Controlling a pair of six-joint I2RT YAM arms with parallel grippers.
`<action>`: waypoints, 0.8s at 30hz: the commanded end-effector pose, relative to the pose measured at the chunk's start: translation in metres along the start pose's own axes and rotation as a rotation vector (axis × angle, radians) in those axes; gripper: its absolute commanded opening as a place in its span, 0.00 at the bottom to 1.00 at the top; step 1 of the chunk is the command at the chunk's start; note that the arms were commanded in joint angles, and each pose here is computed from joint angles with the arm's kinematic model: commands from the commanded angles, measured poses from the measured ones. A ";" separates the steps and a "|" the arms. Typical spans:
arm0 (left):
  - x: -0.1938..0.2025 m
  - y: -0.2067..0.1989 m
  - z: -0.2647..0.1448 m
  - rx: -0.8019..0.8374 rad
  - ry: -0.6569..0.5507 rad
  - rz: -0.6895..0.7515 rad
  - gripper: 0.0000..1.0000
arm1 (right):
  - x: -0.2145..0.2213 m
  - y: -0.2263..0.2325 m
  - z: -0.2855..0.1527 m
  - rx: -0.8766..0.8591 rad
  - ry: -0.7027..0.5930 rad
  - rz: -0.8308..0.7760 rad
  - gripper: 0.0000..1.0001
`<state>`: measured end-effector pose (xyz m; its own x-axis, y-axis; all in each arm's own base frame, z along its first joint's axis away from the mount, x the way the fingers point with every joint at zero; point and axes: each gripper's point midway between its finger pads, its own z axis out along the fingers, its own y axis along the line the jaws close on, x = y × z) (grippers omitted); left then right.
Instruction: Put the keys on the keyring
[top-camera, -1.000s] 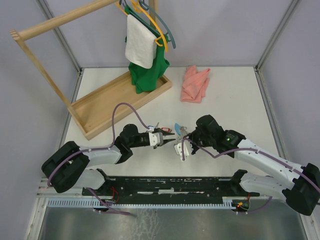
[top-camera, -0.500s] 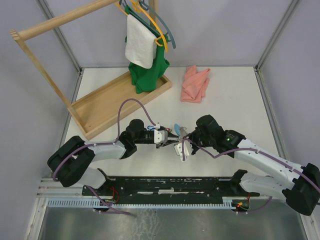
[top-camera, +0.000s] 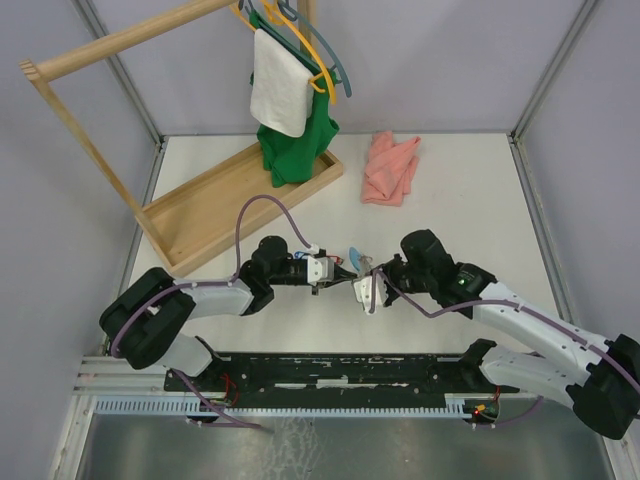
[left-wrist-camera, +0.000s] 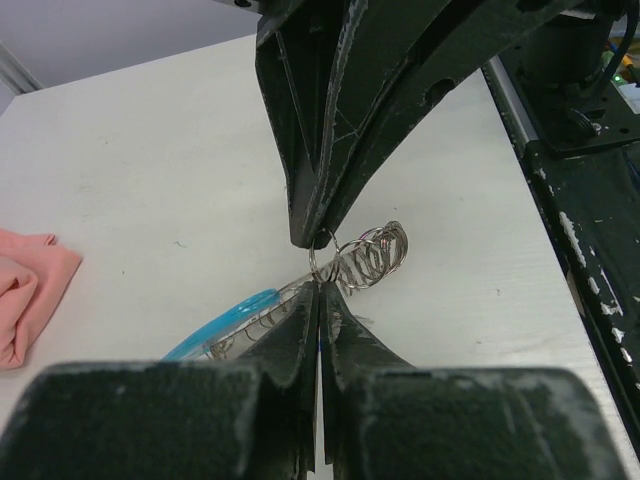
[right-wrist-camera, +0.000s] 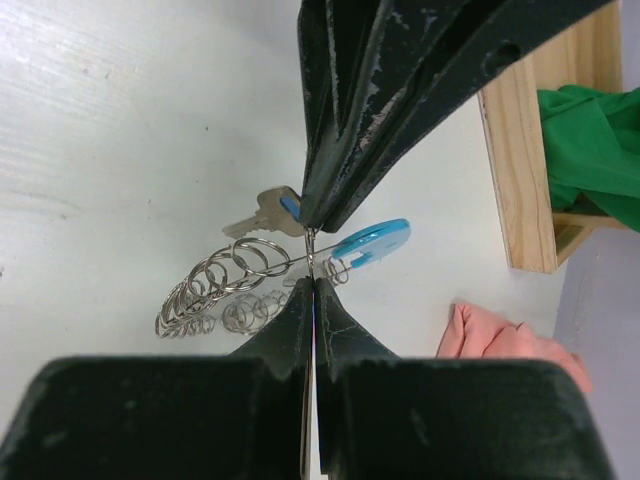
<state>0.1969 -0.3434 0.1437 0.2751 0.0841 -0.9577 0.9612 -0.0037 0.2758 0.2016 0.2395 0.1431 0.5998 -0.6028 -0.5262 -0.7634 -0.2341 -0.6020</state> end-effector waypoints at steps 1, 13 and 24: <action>-0.005 0.002 -0.001 0.006 -0.045 -0.026 0.03 | -0.028 -0.028 -0.006 0.126 -0.164 0.064 0.01; -0.020 0.006 -0.003 0.009 -0.122 -0.129 0.03 | -0.024 -0.030 0.000 0.180 -0.267 0.217 0.01; -0.023 0.009 -0.001 0.010 -0.102 -0.170 0.03 | -0.018 -0.021 0.002 0.100 -0.221 0.156 0.23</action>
<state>0.1990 -0.3392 0.1413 0.0866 0.0379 -0.9955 0.9962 0.0096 0.0870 0.2033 0.2468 0.1374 0.4550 -0.4959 -0.7397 -0.8649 -0.0481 -0.4997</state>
